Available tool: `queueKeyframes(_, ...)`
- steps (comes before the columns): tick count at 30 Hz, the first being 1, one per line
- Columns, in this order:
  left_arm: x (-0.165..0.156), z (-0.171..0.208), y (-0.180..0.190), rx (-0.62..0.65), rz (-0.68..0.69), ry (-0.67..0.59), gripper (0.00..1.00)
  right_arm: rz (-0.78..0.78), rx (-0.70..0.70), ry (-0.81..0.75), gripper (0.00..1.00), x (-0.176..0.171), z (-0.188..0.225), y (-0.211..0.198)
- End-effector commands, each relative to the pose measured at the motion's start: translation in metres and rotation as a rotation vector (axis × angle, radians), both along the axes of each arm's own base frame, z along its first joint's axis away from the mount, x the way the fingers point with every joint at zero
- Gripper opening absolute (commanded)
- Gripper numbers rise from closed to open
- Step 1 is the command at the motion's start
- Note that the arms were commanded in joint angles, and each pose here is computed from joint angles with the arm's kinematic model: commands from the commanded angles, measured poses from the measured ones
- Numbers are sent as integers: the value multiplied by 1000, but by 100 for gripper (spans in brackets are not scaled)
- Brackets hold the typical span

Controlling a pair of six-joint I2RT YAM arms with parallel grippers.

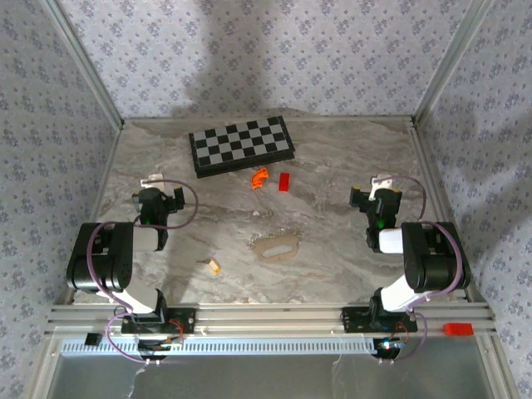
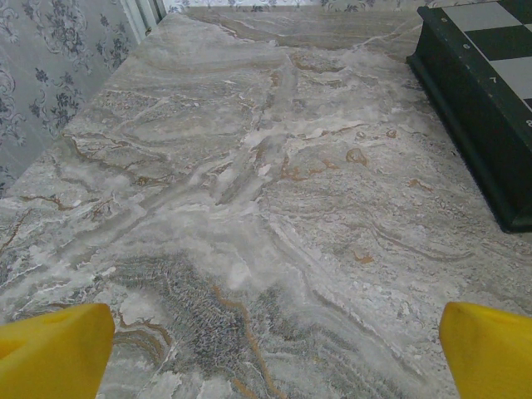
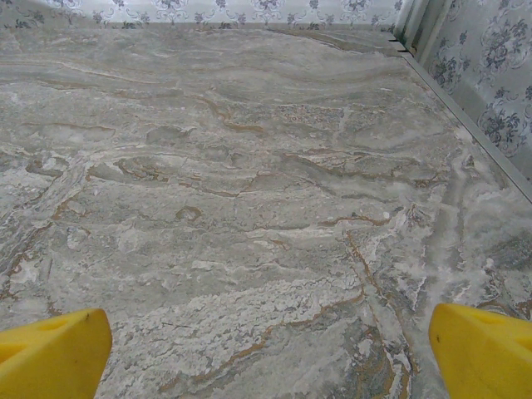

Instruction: Put the keys on the keyring

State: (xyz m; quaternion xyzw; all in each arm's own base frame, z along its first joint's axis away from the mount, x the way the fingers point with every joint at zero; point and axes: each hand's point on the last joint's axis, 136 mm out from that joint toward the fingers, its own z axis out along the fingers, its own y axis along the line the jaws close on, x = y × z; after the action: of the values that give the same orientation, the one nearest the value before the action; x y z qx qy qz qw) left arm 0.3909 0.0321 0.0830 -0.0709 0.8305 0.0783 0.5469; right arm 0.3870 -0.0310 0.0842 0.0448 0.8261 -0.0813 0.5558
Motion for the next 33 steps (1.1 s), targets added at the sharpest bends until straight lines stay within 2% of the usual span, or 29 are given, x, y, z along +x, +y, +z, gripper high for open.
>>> queueKeyframes(1,3,7,-2,-20,-9,-34,100,-22,4,-19,100,0,4,-3)
queueKeyframes(33,3,9,-5,-19,-27,-32,100,-21,3,-21,100,0,4,-2)
